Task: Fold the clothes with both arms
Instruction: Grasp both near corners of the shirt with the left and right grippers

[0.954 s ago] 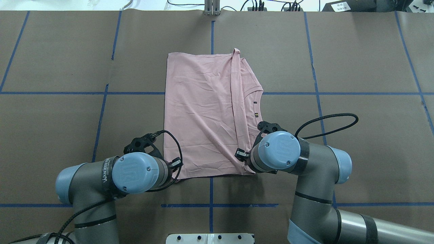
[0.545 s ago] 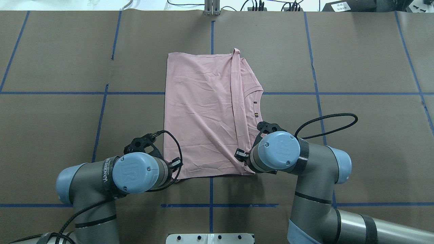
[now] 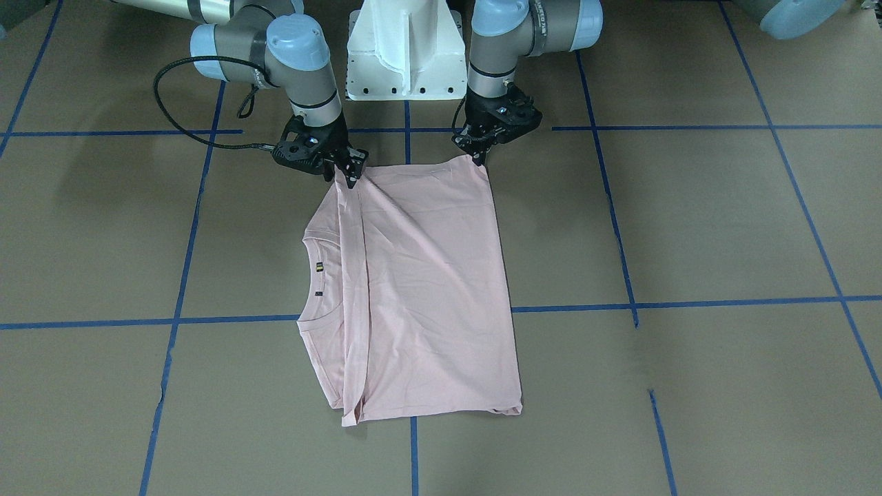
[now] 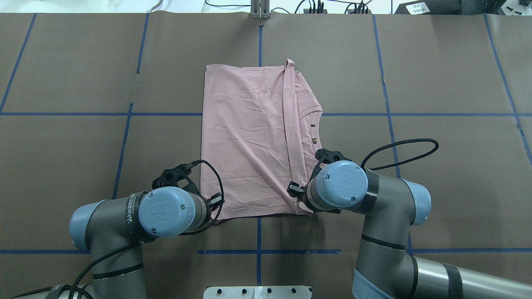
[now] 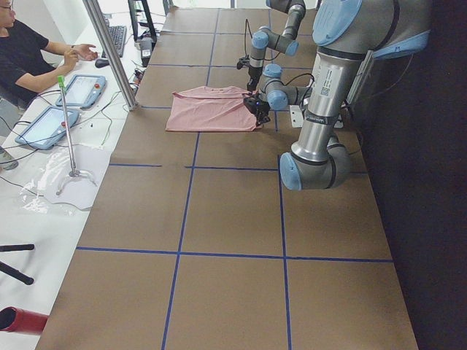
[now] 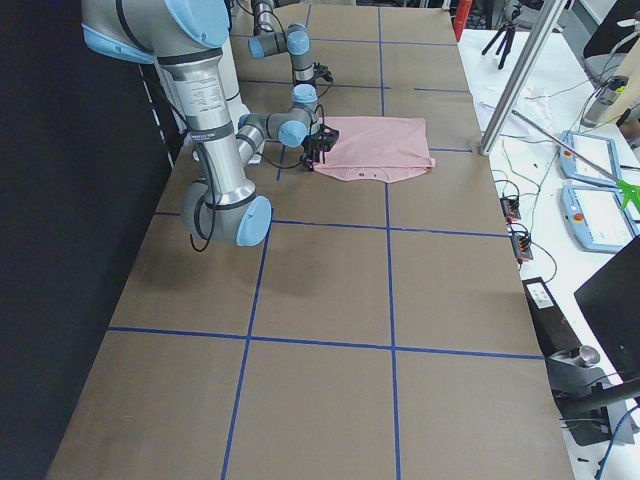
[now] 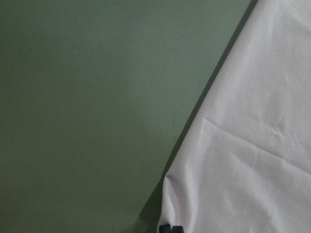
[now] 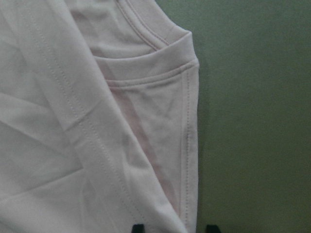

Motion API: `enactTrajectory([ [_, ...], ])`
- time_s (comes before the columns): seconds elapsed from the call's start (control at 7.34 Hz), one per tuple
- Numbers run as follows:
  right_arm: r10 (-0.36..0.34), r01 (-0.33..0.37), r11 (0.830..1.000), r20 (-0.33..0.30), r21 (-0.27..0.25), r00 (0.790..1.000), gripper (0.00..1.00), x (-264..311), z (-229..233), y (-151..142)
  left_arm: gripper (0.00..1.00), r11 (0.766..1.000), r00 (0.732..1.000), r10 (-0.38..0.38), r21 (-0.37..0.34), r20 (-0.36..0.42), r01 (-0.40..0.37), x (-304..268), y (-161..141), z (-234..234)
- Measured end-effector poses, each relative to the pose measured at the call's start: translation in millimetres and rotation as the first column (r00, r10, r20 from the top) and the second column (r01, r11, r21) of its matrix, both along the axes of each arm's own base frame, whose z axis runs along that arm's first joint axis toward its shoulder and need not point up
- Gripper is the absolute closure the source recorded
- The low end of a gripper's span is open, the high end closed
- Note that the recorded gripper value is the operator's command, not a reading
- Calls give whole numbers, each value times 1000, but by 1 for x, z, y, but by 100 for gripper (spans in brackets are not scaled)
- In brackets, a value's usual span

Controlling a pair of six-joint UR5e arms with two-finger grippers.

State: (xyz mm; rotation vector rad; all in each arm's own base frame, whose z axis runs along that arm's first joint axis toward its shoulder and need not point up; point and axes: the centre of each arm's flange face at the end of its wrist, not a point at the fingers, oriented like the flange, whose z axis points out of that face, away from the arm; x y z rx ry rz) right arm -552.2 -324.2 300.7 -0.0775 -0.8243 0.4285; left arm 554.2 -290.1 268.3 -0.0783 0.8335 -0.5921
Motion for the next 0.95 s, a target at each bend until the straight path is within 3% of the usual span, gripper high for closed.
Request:
enactTrajectory([
  [0.27, 1, -1, 1000, -1, 0, 1000, 48, 0, 0, 0, 100, 1000, 1000, 1, 0, 0, -1, 0, 1, 0],
  [0.41, 1, -1, 1000, -2, -1, 1000, 55, 0, 1, -1, 100, 1000, 1000, 2, 1, 0, -2, 0, 1, 0],
  [0.54, 2, -2, 1000, -5, -3, 1000, 84, -1, 2, -1, 100, 1000, 1000, 2, 1, 0, -2, 1, 1, 0],
  [0.68, 1, -1, 1000, -7, -4, 1000, 100, -1, 3, -1, 100, 1000, 1000, 2, 0, 0, -2, 1, 1, 0],
  [0.95, -1, 1, 1000, -6, -4, 1000, 100, -2, 3, -1, 100, 1000, 1000, 1, 0, 1, -1, 1, 0, 1],
])
